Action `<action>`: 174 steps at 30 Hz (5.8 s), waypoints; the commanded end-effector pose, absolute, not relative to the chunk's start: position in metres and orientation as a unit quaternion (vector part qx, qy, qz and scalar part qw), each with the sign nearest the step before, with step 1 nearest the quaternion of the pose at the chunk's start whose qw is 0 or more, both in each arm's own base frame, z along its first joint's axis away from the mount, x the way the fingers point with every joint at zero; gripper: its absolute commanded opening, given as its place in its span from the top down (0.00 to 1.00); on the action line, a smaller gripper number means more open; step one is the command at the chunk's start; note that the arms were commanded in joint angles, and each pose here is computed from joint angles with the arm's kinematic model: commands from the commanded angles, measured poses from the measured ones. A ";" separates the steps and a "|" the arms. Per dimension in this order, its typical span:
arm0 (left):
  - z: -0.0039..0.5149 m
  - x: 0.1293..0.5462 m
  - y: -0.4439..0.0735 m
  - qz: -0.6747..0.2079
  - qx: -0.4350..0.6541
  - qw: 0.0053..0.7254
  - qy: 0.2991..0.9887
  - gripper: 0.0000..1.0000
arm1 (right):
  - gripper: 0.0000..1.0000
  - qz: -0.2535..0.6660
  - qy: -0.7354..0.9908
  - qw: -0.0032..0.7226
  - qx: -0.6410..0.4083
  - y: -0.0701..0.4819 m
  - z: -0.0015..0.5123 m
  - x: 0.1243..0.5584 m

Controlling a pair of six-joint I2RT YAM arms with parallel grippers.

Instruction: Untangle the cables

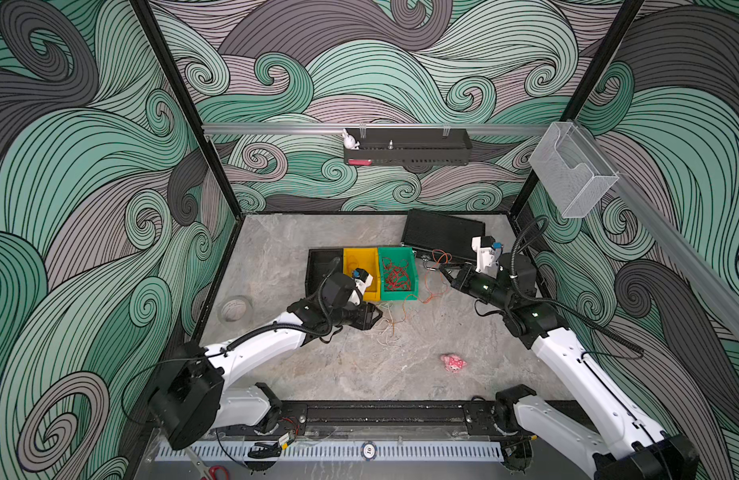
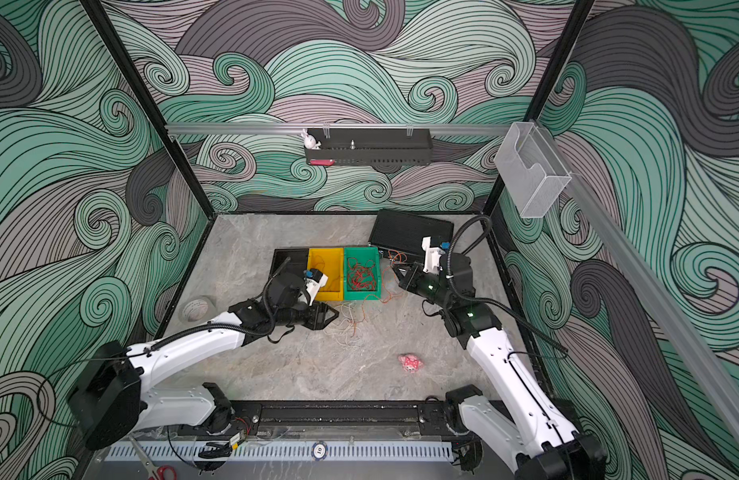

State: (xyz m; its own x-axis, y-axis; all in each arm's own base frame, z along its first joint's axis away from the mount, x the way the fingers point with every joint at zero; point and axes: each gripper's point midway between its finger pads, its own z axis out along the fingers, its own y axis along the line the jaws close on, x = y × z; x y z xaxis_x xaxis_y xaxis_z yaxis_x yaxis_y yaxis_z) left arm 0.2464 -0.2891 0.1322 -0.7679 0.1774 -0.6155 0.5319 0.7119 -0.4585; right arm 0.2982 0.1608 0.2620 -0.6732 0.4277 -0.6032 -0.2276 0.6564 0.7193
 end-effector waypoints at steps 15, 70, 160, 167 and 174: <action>0.100 0.261 -0.375 -0.350 0.262 0.236 0.868 0.50 | 0.99 0.411 0.817 0.402 0.052 0.162 0.260 0.292; 0.161 0.251 -0.332 -0.381 0.243 0.327 0.830 0.52 | 0.99 0.479 0.839 0.256 -0.026 0.261 0.186 0.262; 0.177 0.271 -0.351 -0.366 0.382 0.447 0.721 0.91 | 0.99 0.511 0.825 0.238 -0.037 0.281 0.201 0.258; 0.182 0.266 -0.346 -0.362 0.389 0.444 0.721 1.00 | 0.93 0.502 0.829 0.243 -0.035 0.278 0.198 0.260; 0.185 0.264 -0.341 -0.346 0.398 0.441 0.726 1.00 | 0.58 0.477 0.836 0.268 -0.037 0.261 0.205 0.264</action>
State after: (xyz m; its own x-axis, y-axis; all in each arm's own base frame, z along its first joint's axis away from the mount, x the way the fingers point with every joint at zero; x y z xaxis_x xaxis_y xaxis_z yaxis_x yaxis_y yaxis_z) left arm 0.2587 -0.3415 0.1581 -0.3439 0.2919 -0.8925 0.8753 0.4437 -0.1922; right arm 0.2591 0.2731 0.1971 -0.8783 0.1832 -0.4417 -0.3024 0.5027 0.8098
